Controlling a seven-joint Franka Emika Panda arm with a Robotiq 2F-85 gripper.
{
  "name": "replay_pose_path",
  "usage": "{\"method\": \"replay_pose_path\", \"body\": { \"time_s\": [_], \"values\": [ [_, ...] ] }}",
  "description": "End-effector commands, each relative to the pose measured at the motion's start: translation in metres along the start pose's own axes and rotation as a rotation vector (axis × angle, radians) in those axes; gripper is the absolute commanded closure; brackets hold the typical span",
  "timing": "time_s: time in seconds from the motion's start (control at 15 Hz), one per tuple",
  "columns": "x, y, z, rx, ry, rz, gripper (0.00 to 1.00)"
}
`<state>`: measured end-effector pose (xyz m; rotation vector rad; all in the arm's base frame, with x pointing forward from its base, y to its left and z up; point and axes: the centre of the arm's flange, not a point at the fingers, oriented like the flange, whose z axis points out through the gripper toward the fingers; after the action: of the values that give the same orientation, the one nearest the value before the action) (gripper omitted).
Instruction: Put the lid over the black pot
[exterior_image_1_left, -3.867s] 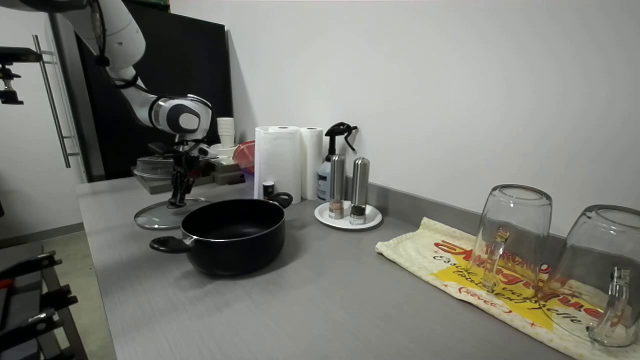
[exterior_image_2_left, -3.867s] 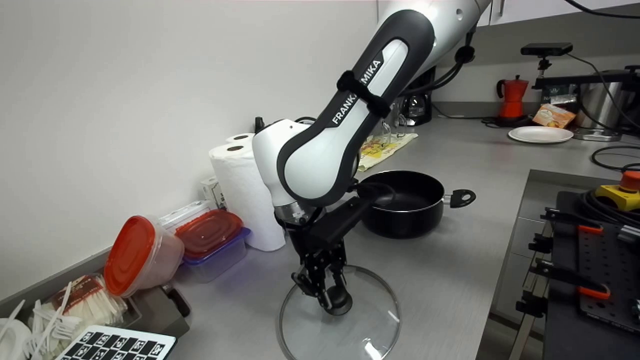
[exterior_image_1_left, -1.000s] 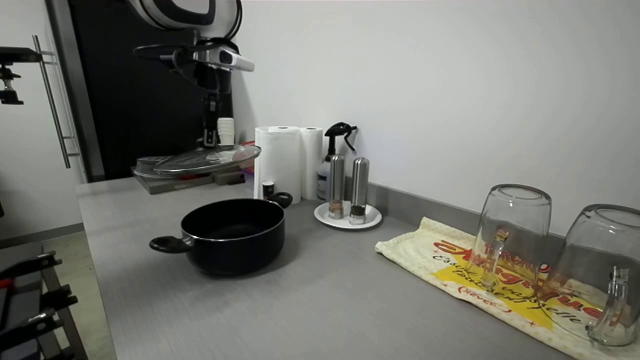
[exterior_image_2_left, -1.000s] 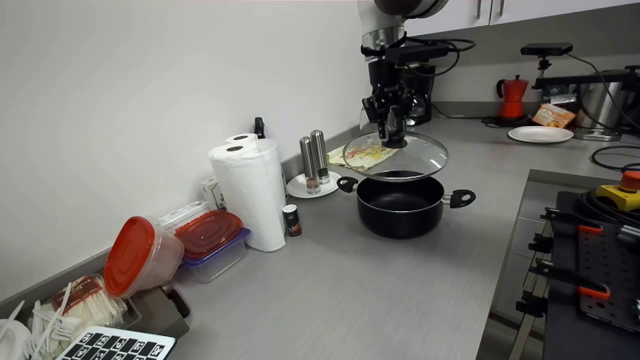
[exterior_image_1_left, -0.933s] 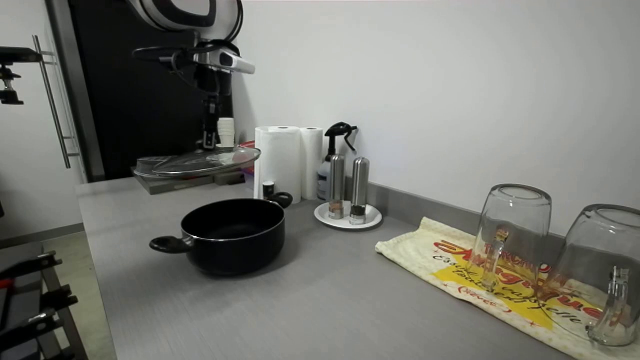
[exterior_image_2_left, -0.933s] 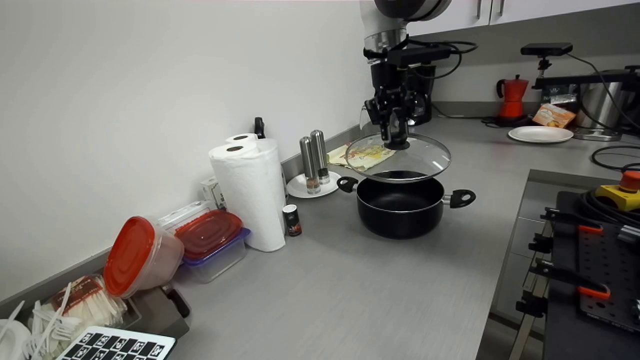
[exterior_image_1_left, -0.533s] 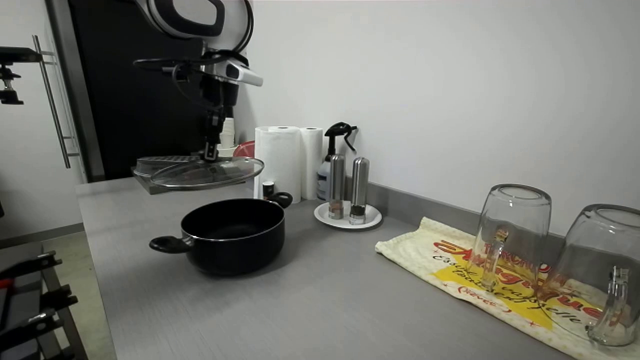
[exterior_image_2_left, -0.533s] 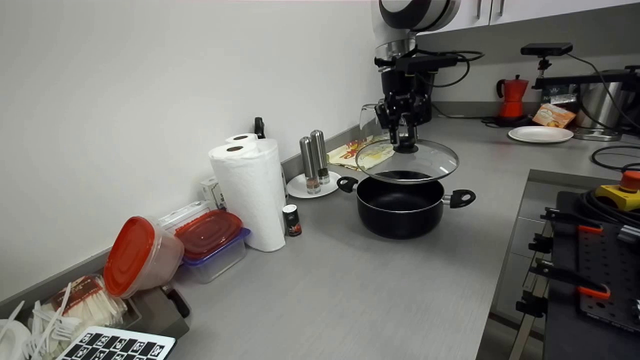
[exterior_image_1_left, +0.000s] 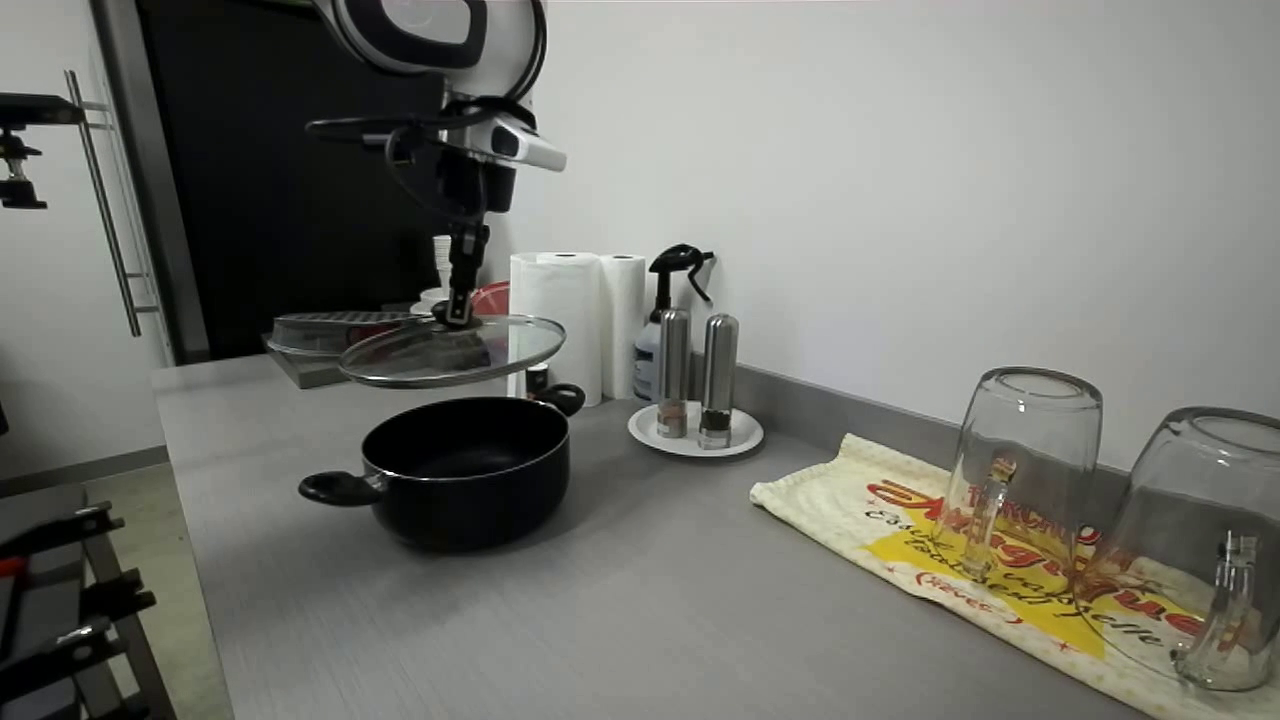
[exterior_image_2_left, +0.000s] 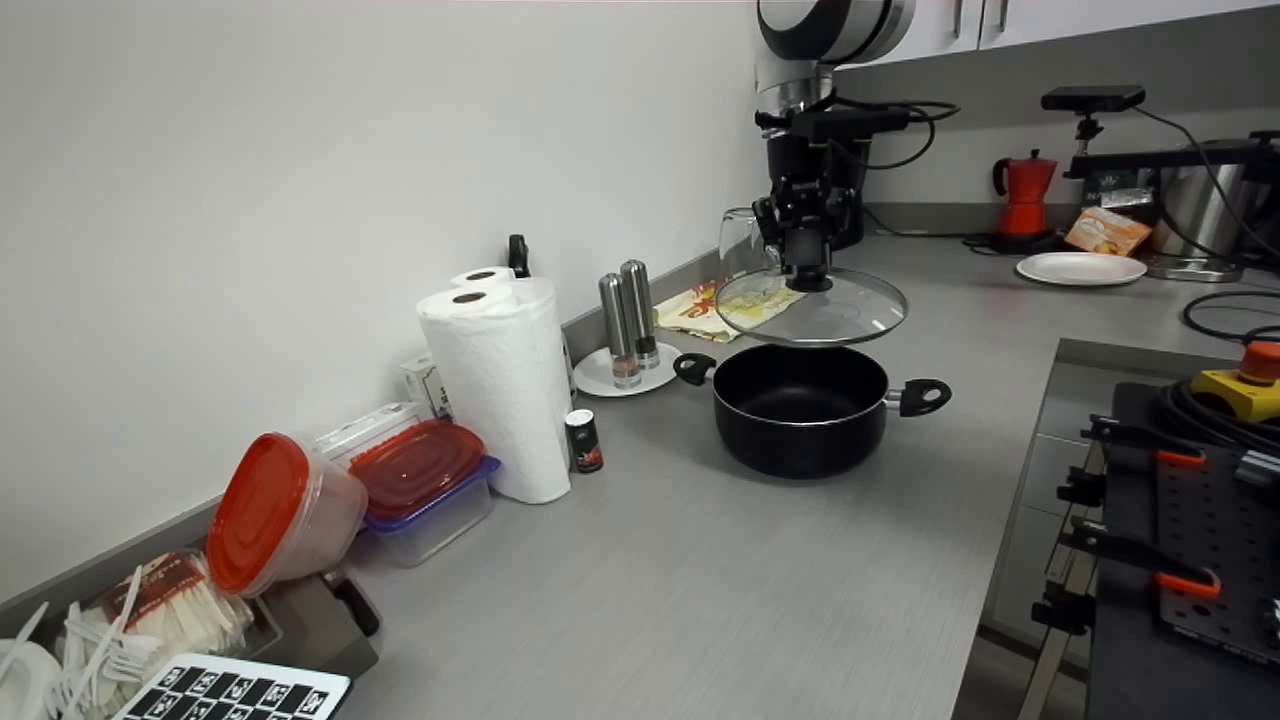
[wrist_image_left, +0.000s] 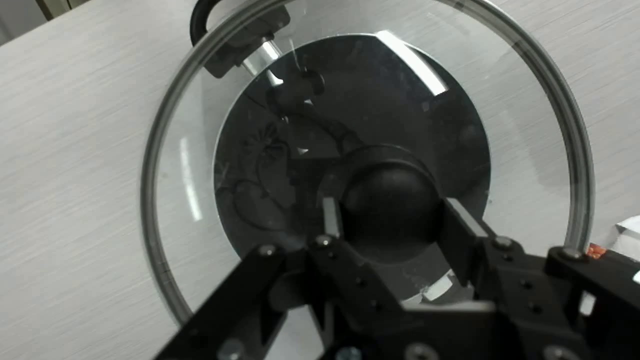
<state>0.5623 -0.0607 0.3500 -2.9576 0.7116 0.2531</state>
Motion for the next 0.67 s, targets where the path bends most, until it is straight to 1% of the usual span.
{"method": "replay_pose_path", "body": {
  "time_s": [0.0, 0.27, 0.6],
  "values": [
    [0.024, -0.018, -0.002, 0.025, -0.044, -0.034, 0.75],
    [0.030, -0.030, 0.028, 0.008, -0.095, -0.067, 0.75],
    [0.033, -0.032, 0.060, -0.003, -0.148, -0.084, 0.75]
  ]
}}
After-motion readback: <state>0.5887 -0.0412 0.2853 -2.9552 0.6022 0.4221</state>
